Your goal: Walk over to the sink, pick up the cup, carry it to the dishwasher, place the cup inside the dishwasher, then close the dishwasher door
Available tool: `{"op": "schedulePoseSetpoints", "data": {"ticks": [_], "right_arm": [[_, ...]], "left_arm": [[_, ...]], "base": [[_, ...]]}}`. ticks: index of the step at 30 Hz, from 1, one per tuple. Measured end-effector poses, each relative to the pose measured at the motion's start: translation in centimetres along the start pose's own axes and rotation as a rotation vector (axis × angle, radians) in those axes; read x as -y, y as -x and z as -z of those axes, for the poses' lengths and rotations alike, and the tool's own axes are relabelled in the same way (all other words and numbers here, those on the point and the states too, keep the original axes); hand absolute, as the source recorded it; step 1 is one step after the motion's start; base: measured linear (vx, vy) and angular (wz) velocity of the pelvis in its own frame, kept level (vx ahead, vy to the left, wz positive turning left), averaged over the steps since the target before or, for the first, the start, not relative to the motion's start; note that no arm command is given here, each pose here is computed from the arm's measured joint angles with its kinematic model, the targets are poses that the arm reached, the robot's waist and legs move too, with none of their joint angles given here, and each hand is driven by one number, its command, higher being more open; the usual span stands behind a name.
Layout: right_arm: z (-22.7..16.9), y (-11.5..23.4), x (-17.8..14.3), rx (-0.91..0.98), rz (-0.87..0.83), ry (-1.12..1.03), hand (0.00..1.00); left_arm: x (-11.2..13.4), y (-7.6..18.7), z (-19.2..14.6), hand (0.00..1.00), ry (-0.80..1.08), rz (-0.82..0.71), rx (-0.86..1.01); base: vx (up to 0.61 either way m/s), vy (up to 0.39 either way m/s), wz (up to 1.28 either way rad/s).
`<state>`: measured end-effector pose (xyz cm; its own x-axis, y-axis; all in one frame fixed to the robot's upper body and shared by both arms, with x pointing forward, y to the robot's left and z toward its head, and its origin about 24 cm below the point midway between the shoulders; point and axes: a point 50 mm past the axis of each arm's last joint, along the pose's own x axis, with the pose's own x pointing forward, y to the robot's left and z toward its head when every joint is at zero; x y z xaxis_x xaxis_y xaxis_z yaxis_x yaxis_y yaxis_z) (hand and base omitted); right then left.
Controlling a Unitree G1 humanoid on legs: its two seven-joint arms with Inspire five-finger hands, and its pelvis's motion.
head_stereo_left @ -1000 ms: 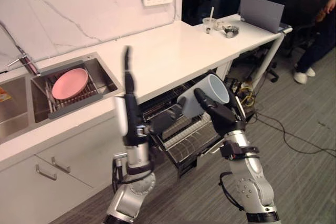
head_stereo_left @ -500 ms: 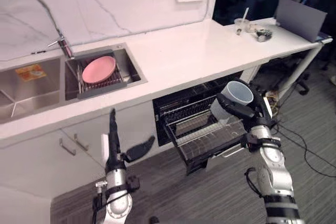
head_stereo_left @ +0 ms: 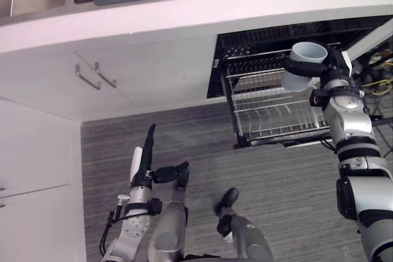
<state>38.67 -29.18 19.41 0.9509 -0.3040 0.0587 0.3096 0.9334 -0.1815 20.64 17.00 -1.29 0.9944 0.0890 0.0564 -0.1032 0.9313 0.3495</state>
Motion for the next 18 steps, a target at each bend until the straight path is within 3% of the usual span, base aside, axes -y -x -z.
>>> {"op": "schedulePoseSetpoints", "data": {"ticks": [18], "right_arm": [[2.1,-0.7,2.4,-0.238,0.025,0.116,0.0]], "left_arm": [[3.2,0.3,-0.3,1.0,0.082,0.087,-0.024]], "base": [[-0.01,-0.008,0.1]]}}
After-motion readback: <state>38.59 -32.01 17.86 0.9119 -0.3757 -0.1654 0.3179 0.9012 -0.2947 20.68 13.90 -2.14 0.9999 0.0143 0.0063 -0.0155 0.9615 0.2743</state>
